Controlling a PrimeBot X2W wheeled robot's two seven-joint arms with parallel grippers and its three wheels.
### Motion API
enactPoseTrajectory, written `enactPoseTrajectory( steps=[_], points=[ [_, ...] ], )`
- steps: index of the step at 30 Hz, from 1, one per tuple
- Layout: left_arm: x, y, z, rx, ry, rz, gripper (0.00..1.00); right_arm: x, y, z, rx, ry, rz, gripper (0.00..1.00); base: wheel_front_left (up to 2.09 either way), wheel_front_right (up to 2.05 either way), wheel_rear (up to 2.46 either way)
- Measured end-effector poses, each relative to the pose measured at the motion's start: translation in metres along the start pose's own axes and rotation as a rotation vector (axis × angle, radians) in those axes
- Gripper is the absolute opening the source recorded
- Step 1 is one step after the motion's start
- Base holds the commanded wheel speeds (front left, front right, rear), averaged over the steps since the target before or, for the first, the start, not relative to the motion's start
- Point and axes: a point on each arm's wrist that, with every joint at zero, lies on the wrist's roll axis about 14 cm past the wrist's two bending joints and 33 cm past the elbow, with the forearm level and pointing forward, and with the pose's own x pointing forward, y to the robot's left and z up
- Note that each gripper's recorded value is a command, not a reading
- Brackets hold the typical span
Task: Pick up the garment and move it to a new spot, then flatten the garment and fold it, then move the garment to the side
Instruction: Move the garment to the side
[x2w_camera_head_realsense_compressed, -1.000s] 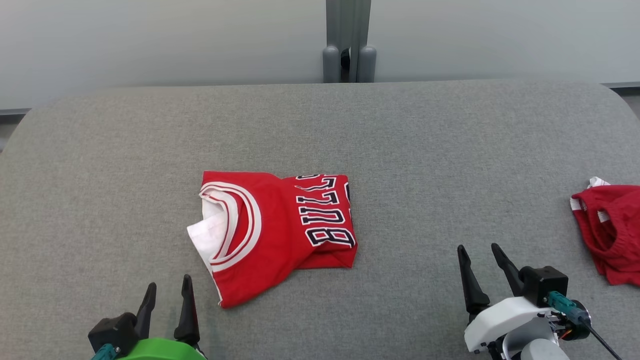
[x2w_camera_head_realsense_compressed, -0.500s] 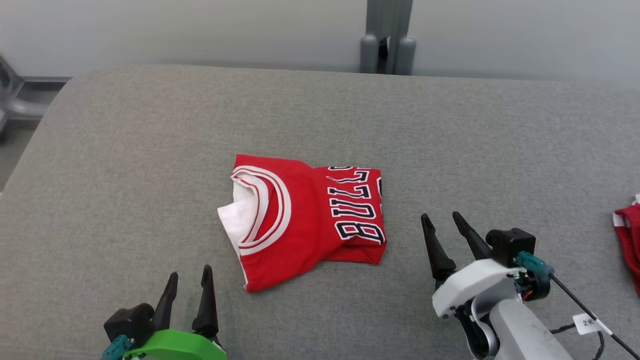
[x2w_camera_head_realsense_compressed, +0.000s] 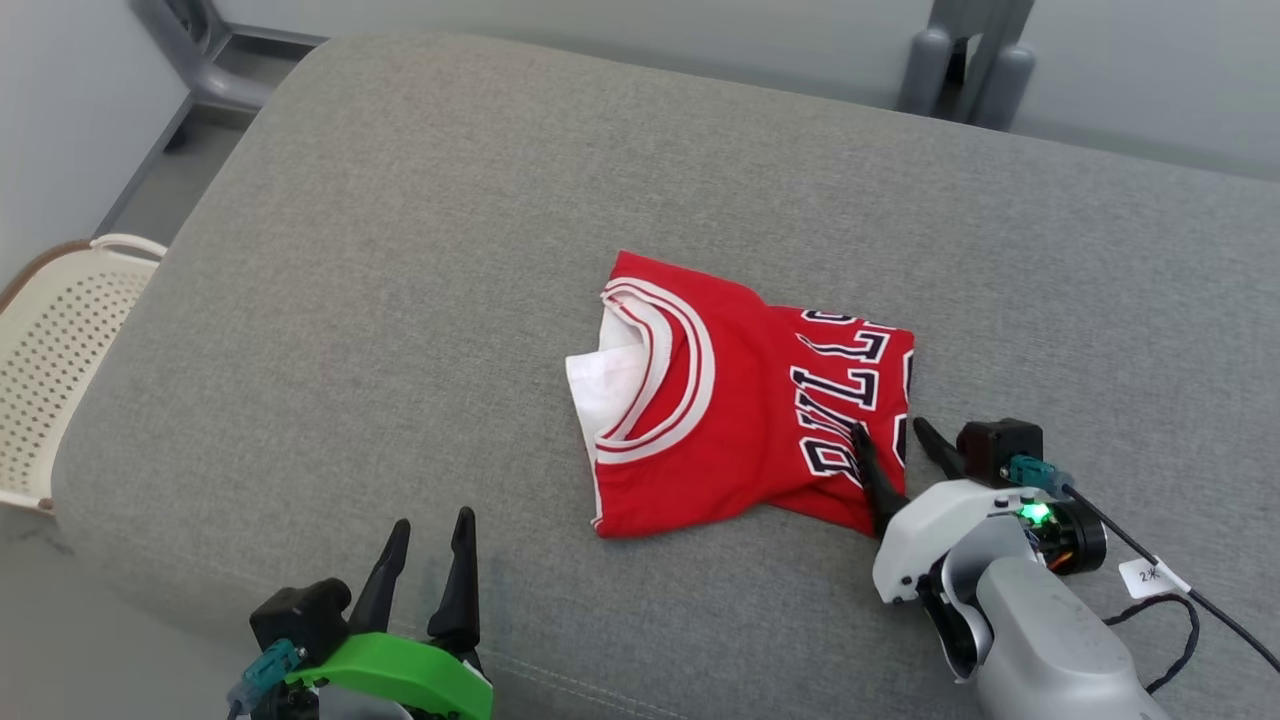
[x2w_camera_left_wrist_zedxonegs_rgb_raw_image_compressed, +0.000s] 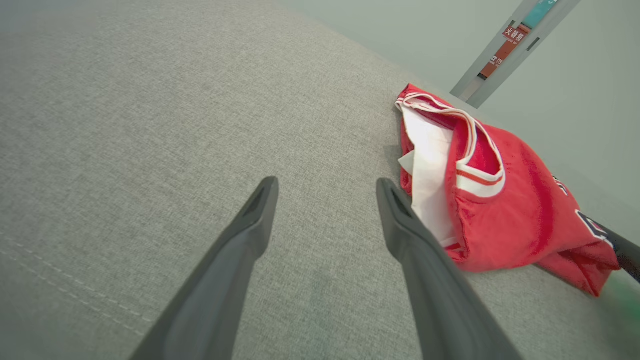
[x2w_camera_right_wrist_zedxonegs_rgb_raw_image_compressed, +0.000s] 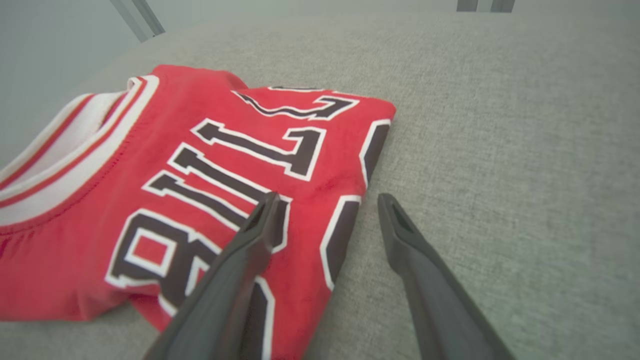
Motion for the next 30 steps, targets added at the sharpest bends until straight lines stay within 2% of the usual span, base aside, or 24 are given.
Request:
enactPoseTrajectory(
  steps=[3, 4, 5, 12, 17, 24, 30],
  points=[
    [-0.004, 0.011, -0.001, -0.014, 0.004, 0.038, 1.00, 0.003, 0.003, -0.023, -0.002, 0.069, 0.011, 1.00, 0.00, 0.00, 0.00],
    [-0.004, 0.012, -0.002, -0.014, 0.007, 0.043, 1.00, 0.005, 0.004, -0.025, 0.004, 0.073, 0.016, 0.44, 0.00, 0.00, 0.00],
    [-0.004, 0.014, -0.003, -0.014, 0.011, 0.049, 1.00, 0.006, 0.005, -0.028, 0.007, 0.076, 0.022, 0.00, 0.00, 0.00, 0.00],
    [0.003, 0.007, -0.004, -0.006, 0.016, 0.027, 1.00, 0.008, 0.005, -0.017, 0.018, 0.032, 0.027, 0.00, 0.00, 0.00, 0.00],
    [0.013, -0.015, -0.007, 0.014, 0.029, -0.050, 1.00, -0.003, -0.009, 0.009, 0.015, -0.059, -0.012, 0.00, 0.00, 0.00, 0.00],
    [0.037, -0.074, -0.015, 0.043, 0.055, -0.236, 1.00, -0.035, -0.037, 0.045, -0.021, -0.183, -0.090, 0.00, 0.00, 0.00, 0.00],
    [0.058, -0.141, -0.029, 0.078, 0.091, -0.432, 1.00, -0.079, -0.075, 0.060, -0.008, -0.257, -0.220, 0.00, 0.00, 0.00, 0.00]
  ],
)
